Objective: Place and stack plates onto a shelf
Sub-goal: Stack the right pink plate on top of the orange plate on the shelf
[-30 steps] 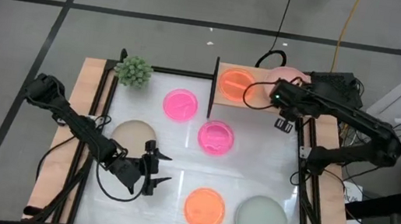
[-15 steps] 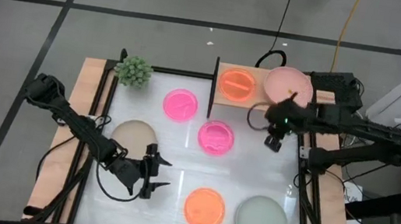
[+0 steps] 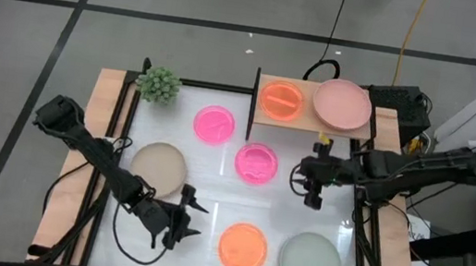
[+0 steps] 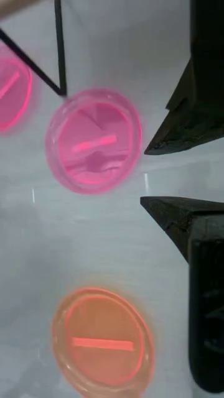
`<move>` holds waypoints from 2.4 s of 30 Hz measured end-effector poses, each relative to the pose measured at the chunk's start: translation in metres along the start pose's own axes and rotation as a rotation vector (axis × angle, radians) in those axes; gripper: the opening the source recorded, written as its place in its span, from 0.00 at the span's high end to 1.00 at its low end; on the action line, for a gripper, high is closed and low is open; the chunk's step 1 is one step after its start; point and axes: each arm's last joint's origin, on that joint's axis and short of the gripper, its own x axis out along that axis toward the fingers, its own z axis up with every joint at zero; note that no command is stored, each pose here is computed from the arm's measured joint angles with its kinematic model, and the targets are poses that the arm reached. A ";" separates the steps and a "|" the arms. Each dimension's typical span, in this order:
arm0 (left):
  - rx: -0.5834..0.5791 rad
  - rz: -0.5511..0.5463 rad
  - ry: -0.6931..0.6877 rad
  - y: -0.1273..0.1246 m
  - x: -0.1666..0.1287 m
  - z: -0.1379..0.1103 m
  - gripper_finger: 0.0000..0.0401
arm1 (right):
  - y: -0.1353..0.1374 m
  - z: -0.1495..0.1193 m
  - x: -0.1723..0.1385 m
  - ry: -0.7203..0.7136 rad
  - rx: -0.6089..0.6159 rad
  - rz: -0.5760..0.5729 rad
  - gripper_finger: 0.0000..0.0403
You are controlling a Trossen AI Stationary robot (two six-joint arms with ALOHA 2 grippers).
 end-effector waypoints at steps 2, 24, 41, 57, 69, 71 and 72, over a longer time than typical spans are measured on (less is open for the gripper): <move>0.016 0.009 0.001 0.002 0.005 0.005 0.25 | 0.004 -0.003 0.002 0.004 -0.002 0.011 0.75; 0.345 0.234 0.252 0.104 0.063 -0.030 0.51 | 0.020 -0.019 0.006 0.048 -0.018 0.037 0.75; 0.414 0.180 0.301 0.139 0.078 -0.054 0.51 | 0.020 -0.019 0.006 0.048 -0.018 0.036 0.75; 0.600 0.196 0.329 0.156 0.108 -0.082 0.52 | 0.021 -0.016 0.006 0.018 -0.075 0.037 0.75; 0.595 0.132 0.323 0.169 0.107 -0.090 0.67 | 0.021 -0.014 0.006 -0.008 -0.071 0.022 0.75; 0.608 0.111 0.309 0.168 0.107 -0.090 0.68 | 0.021 -0.014 0.006 -0.008 -0.071 0.022 0.75; 0.614 0.104 0.306 0.168 0.107 -0.090 0.68 | 0.021 -0.014 0.006 -0.008 -0.071 0.022 0.75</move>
